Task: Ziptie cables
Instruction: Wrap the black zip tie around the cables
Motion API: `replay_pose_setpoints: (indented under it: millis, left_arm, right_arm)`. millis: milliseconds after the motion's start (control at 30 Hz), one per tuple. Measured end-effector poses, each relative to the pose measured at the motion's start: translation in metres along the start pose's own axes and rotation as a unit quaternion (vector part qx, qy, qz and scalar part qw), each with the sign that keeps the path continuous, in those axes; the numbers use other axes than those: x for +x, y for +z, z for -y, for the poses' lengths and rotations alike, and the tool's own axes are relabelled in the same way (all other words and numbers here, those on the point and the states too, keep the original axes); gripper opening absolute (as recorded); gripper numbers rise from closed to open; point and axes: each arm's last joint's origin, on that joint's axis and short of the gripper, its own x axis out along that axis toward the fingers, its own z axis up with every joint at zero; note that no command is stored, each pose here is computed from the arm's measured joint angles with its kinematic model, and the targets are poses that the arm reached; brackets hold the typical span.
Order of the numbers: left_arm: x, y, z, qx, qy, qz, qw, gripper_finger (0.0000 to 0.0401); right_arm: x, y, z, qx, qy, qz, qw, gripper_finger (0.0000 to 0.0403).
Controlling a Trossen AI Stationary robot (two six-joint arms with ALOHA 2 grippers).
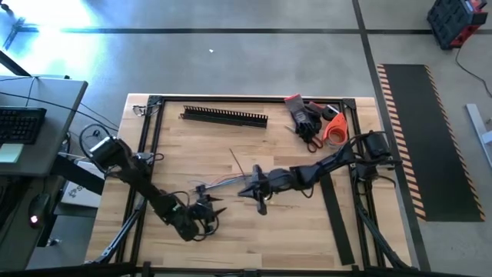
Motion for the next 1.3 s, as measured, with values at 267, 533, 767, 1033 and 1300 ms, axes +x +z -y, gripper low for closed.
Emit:
replay_pose_setpoints:
  millis: [267,533,767,1033,1300]
  left_arm:
    - [0.043,0.006,0.0,-0.052,0.032,0.086,0.994,0.0174]
    - [0.064,0.009,-0.005,-0.111,0.036,0.148,0.982,0.0172]
    - [0.065,0.012,-0.007,-0.142,0.04,0.17,0.974,0.0121]
    - [0.065,0.011,-0.006,-0.141,0.037,0.17,0.975,0.0007]
    - [0.065,0.011,-0.006,-0.138,0.023,0.169,0.976,0.0001]
  right_arm:
    - [-0.001,0.004,-0.005,0.007,-0.01,0.033,0.999,0.0]
    - [-0.001,0.003,-0.01,0.004,-0.027,0.041,0.999,0.0]
    - [-0.002,0.002,-0.015,0.002,-0.034,0.042,0.999,0.0]
    - [-0.003,-0.001,-0.026,0.004,-0.049,0.045,0.998,0.0]
    - [-0.005,-0.009,-0.038,0.012,-0.075,0.029,0.997,0.0]
